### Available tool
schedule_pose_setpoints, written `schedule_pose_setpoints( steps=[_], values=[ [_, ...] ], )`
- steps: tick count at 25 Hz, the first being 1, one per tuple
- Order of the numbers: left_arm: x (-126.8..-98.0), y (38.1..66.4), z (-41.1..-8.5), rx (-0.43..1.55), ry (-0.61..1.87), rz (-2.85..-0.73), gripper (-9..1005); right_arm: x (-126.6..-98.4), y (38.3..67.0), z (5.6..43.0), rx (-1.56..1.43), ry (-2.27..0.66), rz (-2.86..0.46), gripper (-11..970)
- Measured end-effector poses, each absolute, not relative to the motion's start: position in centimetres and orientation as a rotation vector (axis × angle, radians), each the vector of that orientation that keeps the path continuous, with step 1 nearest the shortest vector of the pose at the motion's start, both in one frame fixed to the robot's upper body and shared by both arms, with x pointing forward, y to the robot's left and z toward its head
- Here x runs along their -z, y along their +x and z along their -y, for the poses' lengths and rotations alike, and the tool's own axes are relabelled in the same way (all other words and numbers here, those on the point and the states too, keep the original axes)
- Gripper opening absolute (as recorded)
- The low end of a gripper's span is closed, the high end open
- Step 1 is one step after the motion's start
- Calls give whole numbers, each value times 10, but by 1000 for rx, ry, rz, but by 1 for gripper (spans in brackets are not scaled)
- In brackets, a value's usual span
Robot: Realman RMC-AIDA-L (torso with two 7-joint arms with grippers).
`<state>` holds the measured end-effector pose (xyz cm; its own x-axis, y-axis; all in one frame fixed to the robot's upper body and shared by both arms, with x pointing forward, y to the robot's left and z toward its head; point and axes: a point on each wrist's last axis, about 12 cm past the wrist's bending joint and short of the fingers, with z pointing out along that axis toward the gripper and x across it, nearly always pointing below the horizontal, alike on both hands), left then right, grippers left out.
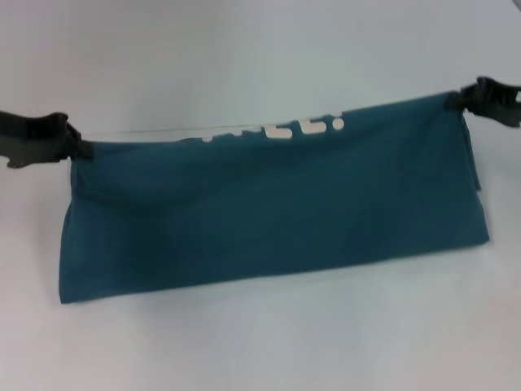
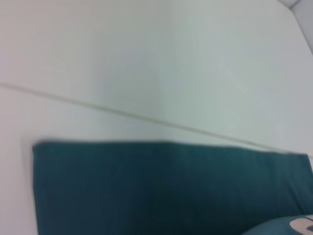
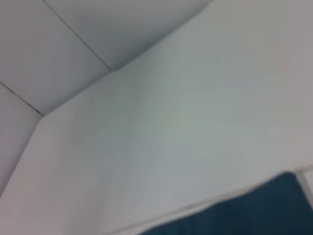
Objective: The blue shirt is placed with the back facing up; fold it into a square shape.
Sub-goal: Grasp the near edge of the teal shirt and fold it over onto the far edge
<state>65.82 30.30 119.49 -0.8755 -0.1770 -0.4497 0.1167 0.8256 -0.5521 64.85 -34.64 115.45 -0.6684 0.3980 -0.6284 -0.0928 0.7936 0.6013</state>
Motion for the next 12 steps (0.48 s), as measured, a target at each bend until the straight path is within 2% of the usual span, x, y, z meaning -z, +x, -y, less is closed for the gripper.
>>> schedule_pose_setpoints(
  steps=[4, 12],
  values=[
    [-1191, 673, -293, 714, -46, -2495, 76, -1153, 662, 335, -714, 230, -2165, 45],
    [-1167, 686, -276, 576, -74, -2441, 85, -1122, 673, 322, -541, 302, -2191, 45]
  ],
)
